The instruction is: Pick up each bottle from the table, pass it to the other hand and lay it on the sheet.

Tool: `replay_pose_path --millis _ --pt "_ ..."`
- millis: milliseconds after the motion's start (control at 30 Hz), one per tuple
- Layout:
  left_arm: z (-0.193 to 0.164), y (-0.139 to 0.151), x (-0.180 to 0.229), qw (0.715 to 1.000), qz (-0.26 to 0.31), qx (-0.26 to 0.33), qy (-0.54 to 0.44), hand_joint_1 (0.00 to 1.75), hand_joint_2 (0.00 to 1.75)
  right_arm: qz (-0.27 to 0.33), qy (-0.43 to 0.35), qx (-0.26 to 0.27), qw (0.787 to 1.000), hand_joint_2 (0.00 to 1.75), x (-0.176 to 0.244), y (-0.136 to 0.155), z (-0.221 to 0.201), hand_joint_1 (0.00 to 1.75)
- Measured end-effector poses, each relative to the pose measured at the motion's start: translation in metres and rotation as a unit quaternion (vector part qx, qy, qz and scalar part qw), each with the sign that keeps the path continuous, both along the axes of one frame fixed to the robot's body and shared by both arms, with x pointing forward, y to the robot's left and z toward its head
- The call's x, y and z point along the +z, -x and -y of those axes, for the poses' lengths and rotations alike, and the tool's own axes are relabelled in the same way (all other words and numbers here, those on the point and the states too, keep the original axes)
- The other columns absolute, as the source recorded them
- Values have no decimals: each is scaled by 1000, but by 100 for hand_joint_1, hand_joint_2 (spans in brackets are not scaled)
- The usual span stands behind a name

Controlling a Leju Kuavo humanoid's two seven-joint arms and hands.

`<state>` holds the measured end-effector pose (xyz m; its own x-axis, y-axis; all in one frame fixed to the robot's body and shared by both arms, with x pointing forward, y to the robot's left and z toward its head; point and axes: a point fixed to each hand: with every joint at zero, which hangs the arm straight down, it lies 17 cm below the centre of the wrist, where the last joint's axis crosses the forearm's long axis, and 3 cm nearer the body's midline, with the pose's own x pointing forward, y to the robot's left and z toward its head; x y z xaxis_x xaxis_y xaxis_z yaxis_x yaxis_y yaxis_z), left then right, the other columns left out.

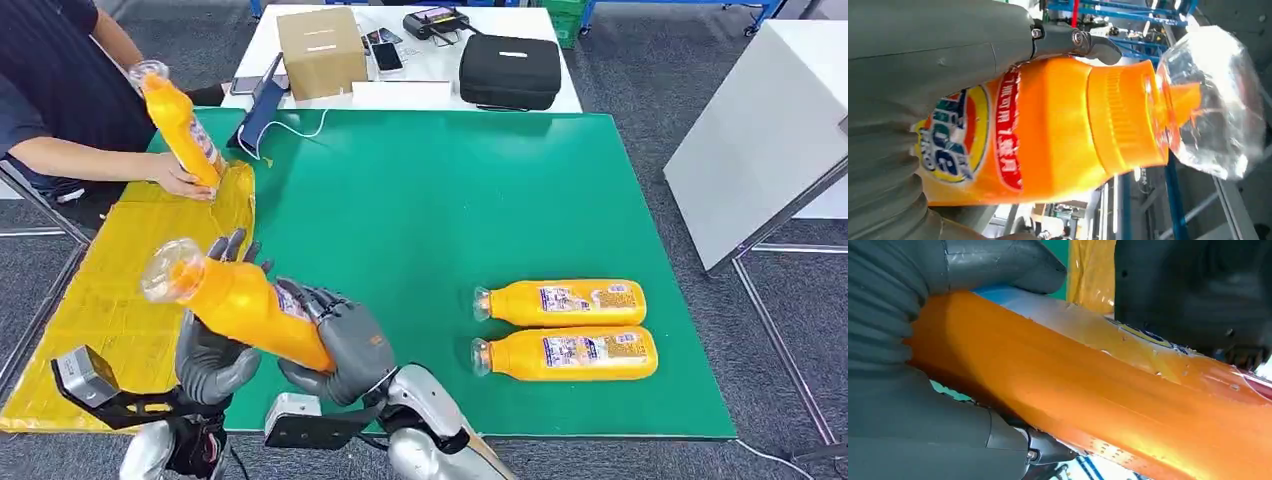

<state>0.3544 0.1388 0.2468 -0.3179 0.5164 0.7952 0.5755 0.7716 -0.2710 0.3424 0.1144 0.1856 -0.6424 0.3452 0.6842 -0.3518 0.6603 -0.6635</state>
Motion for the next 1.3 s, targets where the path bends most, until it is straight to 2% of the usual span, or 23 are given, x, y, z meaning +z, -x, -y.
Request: replay_pose_path --millis 333,367,1167,1200,1233,1267,1300 --pt "-6 -2 -3 1000 -6 10 -1 0 175 8 17 17 1000 175 -4 6 -12 175" --pt "-6 -3 -4 1000 -8 12 -2 175 175 10 19 20 1000 175 -4 7 -14 175" --pt "-12 -5 -14 999 -9 32 -24 175 175 8 44 22 999 175 -19 8 -20 175" --pt "-12 -5 -14 999 -8 33 -26 175 175 8 44 20 999 175 -19 8 -19 159" --pt "-11 -5 -14 999 -7 33 -27 175 175 9 44 18 999 175 -19 8 -19 17" --pt "-12 -5 -13 999 -5 35 -27 175 175 10 44 16 999 175 -19 7 -18 0" --pt "-12 -5 -13 999 -2 37 -31 175 175 12 45 10 999 175 -19 6 -17 0"
